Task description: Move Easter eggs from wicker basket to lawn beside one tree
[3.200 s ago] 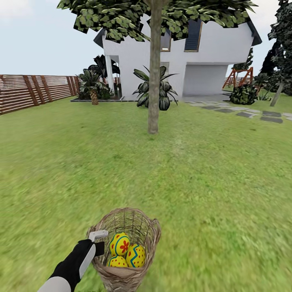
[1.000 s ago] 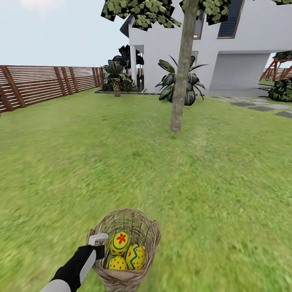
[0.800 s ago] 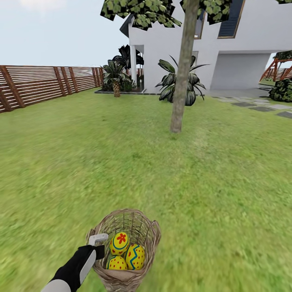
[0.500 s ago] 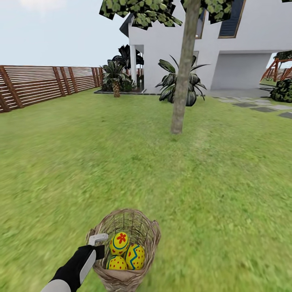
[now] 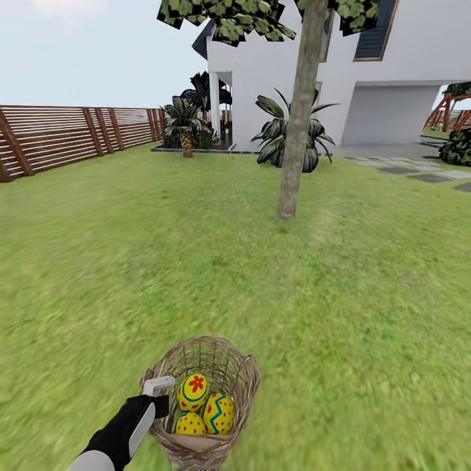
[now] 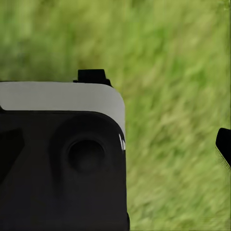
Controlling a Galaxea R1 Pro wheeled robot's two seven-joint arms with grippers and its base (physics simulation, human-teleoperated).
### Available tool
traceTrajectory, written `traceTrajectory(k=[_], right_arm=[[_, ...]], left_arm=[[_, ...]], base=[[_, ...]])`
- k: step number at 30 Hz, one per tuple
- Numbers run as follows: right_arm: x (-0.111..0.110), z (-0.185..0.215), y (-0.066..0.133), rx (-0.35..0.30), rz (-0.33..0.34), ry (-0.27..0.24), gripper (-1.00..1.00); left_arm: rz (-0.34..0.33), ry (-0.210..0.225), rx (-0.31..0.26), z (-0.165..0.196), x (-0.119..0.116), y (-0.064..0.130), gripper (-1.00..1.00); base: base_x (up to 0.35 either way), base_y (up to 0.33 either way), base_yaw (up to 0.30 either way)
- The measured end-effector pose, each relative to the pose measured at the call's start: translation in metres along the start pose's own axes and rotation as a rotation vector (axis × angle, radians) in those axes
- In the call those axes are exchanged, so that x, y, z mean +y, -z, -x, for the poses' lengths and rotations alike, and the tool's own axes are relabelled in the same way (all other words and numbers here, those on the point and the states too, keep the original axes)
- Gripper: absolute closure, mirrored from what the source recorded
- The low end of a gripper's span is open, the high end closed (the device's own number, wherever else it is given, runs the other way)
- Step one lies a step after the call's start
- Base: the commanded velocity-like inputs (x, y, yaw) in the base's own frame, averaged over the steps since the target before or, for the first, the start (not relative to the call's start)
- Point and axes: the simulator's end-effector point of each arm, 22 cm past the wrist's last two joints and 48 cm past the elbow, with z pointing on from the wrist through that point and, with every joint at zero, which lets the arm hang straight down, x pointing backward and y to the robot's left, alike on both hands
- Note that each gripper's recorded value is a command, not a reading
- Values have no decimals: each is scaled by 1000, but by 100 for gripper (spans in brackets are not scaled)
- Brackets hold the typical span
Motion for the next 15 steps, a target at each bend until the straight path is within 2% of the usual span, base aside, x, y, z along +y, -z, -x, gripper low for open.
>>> traceTrajectory(k=[15], right_arm=[[0, 1, 0, -3, -2, -4, -100]], left_arm=[[1, -2, 2, -1, 0, 0, 100]], base=[[332, 0, 0]])
